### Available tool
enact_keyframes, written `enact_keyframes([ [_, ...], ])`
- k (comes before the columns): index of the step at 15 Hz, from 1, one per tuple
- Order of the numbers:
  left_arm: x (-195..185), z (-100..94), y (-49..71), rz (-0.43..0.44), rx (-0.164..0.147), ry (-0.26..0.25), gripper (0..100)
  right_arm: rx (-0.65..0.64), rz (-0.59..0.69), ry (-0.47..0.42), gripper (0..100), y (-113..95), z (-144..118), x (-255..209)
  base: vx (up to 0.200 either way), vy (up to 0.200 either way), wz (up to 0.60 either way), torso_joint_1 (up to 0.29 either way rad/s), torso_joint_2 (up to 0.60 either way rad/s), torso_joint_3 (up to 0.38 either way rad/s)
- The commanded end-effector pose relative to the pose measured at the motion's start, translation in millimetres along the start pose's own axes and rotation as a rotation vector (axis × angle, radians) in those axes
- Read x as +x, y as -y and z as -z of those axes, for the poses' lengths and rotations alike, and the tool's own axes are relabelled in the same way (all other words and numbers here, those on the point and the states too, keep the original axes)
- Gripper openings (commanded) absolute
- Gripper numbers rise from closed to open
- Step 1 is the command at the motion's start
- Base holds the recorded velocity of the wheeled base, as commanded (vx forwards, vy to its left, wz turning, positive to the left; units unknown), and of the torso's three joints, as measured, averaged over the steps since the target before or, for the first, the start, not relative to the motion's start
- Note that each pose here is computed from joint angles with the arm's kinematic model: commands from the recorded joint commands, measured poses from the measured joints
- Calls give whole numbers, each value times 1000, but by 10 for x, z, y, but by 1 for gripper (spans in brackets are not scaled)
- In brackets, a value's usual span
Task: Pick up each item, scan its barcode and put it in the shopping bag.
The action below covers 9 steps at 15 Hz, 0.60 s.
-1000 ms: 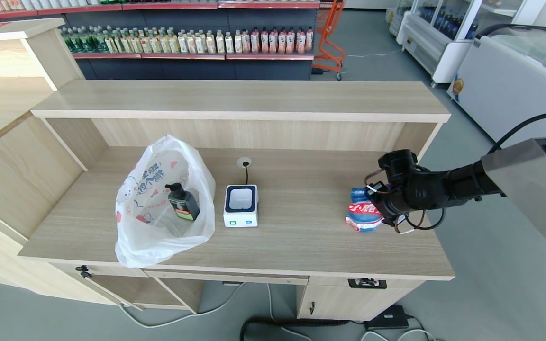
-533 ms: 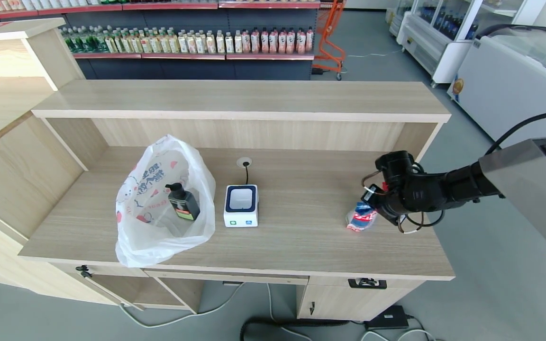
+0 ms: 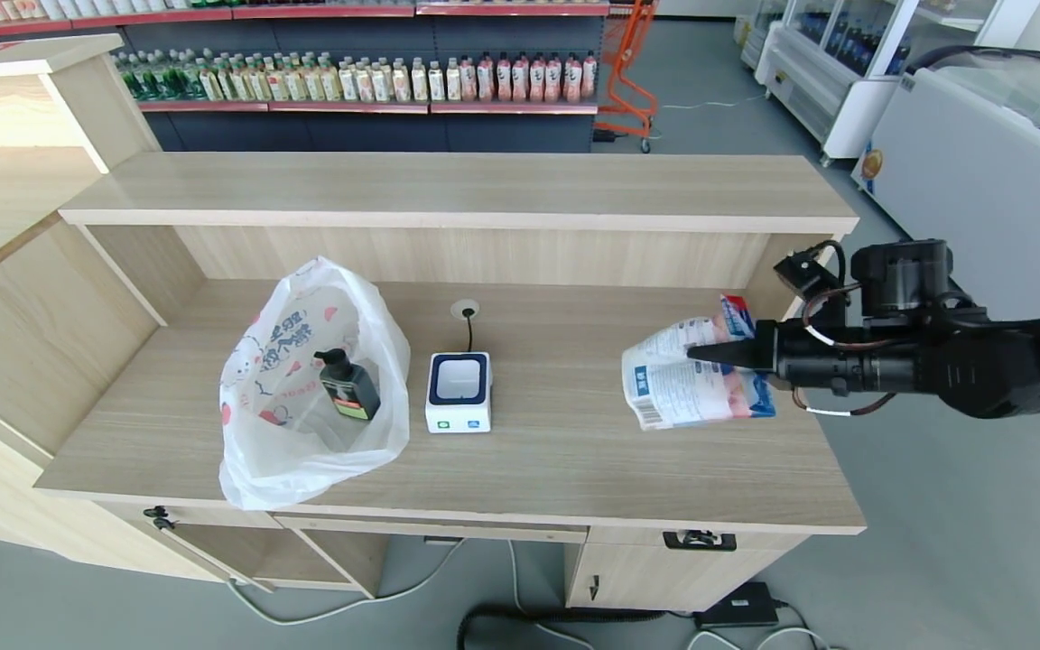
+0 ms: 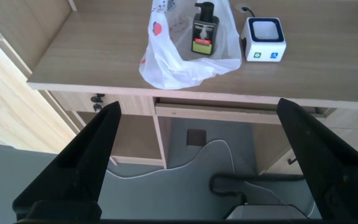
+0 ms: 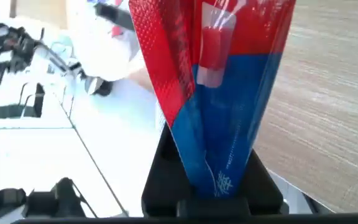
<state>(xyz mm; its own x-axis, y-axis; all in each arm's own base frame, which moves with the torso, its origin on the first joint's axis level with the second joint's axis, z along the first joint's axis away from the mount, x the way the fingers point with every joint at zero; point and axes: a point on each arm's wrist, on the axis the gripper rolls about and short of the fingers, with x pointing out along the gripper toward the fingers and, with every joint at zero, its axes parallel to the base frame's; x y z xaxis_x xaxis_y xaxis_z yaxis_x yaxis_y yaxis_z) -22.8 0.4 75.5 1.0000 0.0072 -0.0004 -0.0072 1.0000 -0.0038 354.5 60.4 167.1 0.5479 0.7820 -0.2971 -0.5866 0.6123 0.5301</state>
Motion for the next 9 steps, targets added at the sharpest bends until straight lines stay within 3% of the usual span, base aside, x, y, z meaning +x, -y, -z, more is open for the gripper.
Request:
enact_keyframes([
  [1,0,0,0,0,-1,0,100,-145,-166,10,0,-242,99,-461,0,0,0,0,0,0],
  [4,0,0,0,0,-1,0,100,-171,-287,-42,0,-434,219,-378,0,0,0,0,0,0],
  [9,0,0,0,0,-1,0,100,-131,-352,-126,0,-631,465,-264,0,0,0,0,0,0],
])
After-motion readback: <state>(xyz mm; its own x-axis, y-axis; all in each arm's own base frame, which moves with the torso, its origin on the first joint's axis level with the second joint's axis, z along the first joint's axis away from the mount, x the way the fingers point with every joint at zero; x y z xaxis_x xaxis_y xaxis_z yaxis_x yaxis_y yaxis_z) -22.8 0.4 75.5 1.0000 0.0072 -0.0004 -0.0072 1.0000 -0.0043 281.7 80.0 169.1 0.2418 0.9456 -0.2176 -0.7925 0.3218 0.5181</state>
